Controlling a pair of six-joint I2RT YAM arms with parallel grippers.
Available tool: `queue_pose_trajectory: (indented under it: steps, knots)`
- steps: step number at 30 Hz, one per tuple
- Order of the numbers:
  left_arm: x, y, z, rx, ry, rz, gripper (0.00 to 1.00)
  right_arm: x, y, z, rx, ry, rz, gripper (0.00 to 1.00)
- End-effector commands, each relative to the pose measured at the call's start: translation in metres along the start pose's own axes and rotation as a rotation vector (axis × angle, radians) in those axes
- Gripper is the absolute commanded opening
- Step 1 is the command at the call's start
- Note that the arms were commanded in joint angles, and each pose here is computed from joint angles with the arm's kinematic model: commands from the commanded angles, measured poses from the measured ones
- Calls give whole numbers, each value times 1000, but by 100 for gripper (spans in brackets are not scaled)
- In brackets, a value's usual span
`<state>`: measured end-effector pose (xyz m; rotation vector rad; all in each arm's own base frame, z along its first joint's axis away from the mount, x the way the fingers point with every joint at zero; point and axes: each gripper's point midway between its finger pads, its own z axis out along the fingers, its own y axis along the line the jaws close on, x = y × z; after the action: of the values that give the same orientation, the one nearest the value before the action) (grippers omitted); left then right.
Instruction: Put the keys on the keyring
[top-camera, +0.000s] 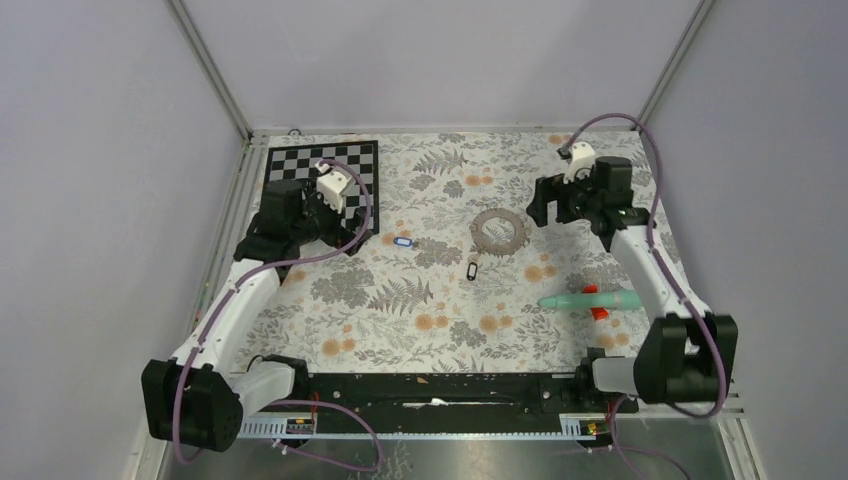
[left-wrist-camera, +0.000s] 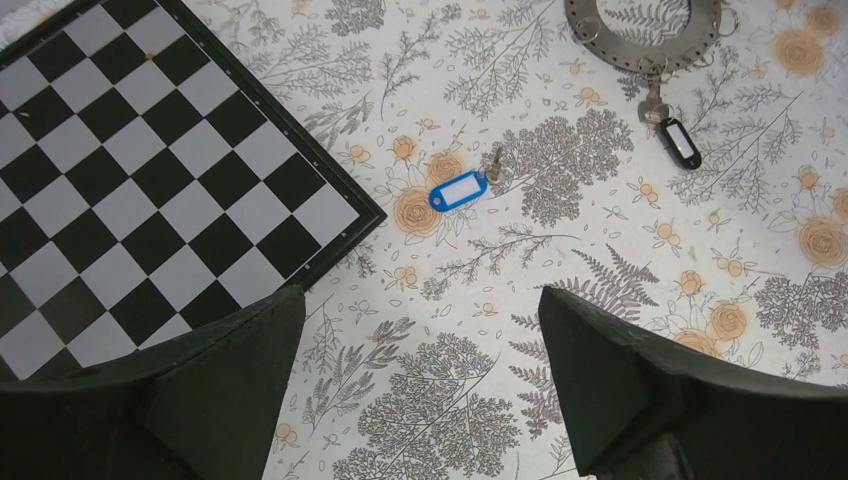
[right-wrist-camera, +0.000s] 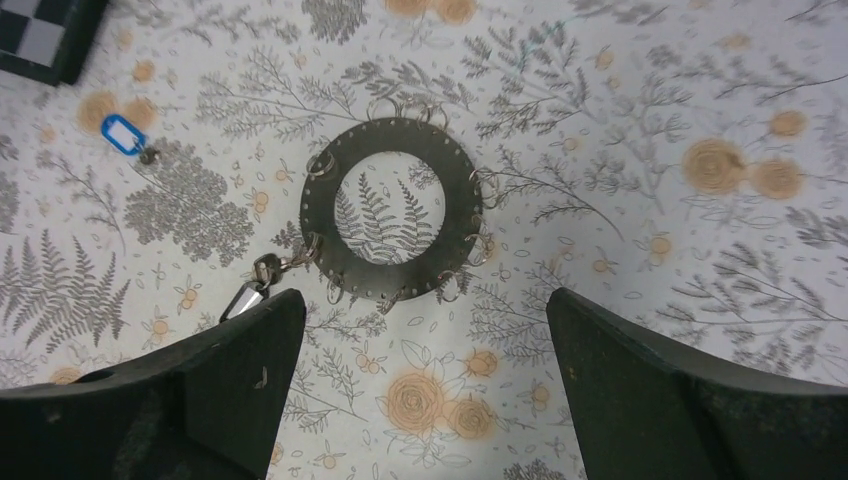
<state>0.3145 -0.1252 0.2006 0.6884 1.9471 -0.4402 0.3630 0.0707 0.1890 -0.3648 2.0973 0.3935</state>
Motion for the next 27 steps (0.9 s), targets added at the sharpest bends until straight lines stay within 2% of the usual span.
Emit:
queue_pose_trajectory:
  steps: [1,7,15,27]
  knots:
    - [-5,1,15,25,-21,57,99,-5,-12,37,42,54,-64,96]
    - [-6,-2,45,86,11,45,99,16,-20,88,-32,233,-82,82]
    - [1,-21,61,148,17,29,99,62,-28,111,-99,438,-104,66]
    - [12,-37,61,171,25,53,99,98,-24,116,-176,543,-113,60]
